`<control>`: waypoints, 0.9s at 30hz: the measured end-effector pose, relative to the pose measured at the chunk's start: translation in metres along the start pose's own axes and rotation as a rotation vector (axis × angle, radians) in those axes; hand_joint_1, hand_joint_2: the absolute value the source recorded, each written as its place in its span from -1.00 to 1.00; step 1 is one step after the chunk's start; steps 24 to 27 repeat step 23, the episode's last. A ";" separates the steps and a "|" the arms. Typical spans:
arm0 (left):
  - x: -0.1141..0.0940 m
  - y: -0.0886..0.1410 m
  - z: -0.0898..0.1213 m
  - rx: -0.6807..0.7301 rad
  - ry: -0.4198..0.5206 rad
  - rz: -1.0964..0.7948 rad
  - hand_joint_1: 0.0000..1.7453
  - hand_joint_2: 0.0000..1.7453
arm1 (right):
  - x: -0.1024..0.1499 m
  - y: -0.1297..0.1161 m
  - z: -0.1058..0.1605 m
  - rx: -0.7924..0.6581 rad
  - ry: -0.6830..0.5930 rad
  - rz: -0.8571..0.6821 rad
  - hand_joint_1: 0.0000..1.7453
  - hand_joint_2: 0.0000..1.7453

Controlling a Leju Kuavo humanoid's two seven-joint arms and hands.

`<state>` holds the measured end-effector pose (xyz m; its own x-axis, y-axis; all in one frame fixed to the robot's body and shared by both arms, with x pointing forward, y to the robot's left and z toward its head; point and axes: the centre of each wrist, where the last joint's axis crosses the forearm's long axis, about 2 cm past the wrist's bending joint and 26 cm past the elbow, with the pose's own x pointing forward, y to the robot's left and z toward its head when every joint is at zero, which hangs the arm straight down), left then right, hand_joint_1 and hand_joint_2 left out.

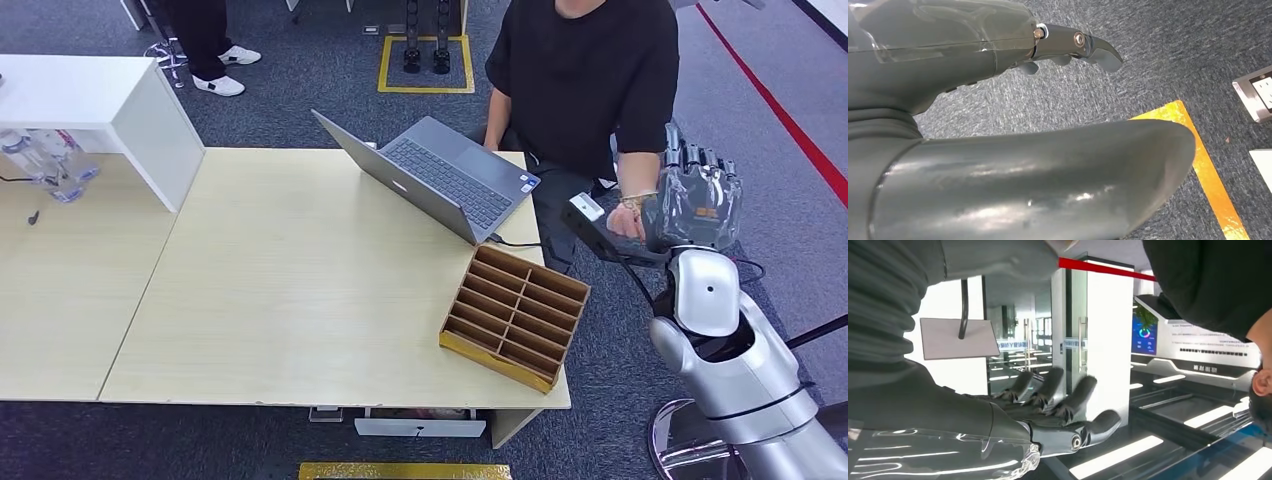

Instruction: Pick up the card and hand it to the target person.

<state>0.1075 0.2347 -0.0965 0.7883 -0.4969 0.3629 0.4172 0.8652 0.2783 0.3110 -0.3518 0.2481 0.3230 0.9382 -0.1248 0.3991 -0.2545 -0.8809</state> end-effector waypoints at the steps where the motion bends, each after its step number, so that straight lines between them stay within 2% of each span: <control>1: 0.000 0.000 0.000 0.000 0.000 -0.001 -1.00 -1.00 | 0.000 0.000 0.000 0.004 -0.001 0.006 -1.00 1.00; 8: 0.000 0.000 0.000 0.000 -0.002 -0.005 -1.00 -1.00 | 0.001 0.004 0.003 0.014 -0.008 -0.015 -1.00 1.00; 15: -0.001 0.000 0.000 0.002 -0.008 -0.005 -1.00 -1.00 | 0.008 0.002 0.015 -0.088 -0.031 -0.090 -1.00 1.00; 22: -0.004 -0.002 0.001 0.014 -0.016 0.000 -1.00 -1.00 | 0.023 -0.005 0.042 -0.223 -0.059 -0.313 -1.00 1.00; 27: -0.004 -0.002 0.001 0.015 -0.015 0.000 -1.00 -1.00 | 0.025 -0.005 0.044 -0.233 -0.059 -0.331 -1.00 1.00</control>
